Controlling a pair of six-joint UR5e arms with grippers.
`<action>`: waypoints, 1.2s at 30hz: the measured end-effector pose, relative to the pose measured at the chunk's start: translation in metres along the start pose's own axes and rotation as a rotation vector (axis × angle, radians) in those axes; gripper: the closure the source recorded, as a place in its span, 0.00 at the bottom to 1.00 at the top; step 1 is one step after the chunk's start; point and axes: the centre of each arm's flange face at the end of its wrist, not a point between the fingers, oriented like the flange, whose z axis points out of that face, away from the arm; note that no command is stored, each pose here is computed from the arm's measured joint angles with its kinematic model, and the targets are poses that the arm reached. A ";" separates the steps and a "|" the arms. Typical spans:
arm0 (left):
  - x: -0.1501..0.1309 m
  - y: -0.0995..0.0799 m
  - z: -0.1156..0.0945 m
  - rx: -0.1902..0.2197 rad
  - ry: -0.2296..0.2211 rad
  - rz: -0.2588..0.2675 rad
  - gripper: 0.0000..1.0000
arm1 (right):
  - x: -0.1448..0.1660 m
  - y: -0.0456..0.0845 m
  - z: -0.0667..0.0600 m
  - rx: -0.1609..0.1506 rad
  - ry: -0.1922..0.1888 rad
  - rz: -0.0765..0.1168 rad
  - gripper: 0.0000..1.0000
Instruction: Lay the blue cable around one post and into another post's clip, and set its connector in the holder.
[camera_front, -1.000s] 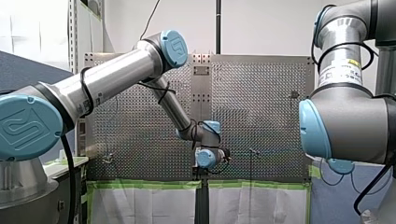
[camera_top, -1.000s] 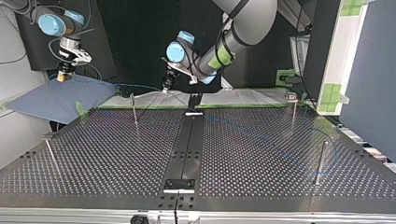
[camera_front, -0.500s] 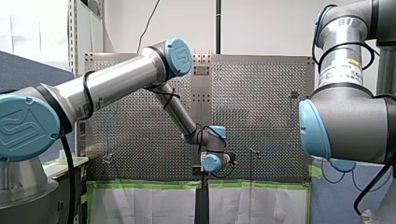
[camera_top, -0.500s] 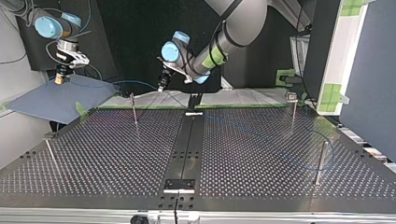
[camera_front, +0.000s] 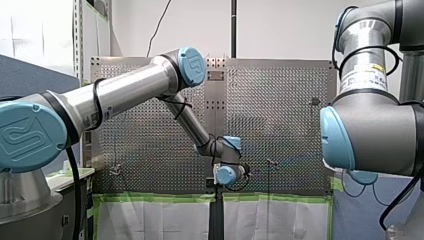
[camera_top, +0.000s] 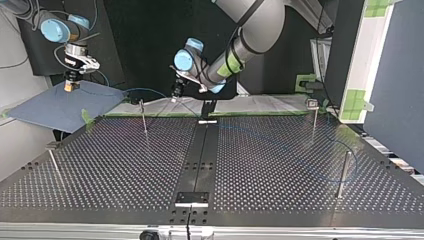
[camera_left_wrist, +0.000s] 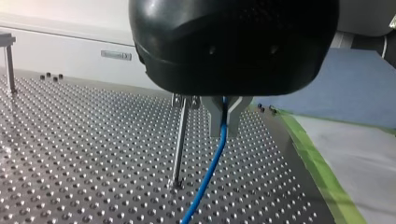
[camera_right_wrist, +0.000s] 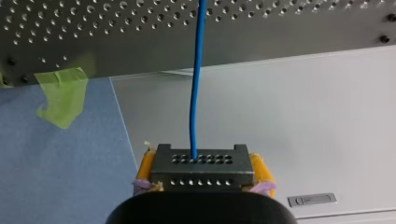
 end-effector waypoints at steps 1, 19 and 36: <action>0.000 0.002 0.001 -0.003 0.000 0.000 1.00 | -0.003 -0.001 0.000 0.001 -0.004 0.000 1.00; -0.002 0.028 0.011 -0.032 0.005 0.000 1.00 | -0.024 -0.007 0.006 0.024 -0.047 -0.001 1.00; 0.000 0.045 0.018 -0.044 0.008 -0.006 1.00 | -0.024 -0.008 0.010 0.032 -0.042 0.006 1.00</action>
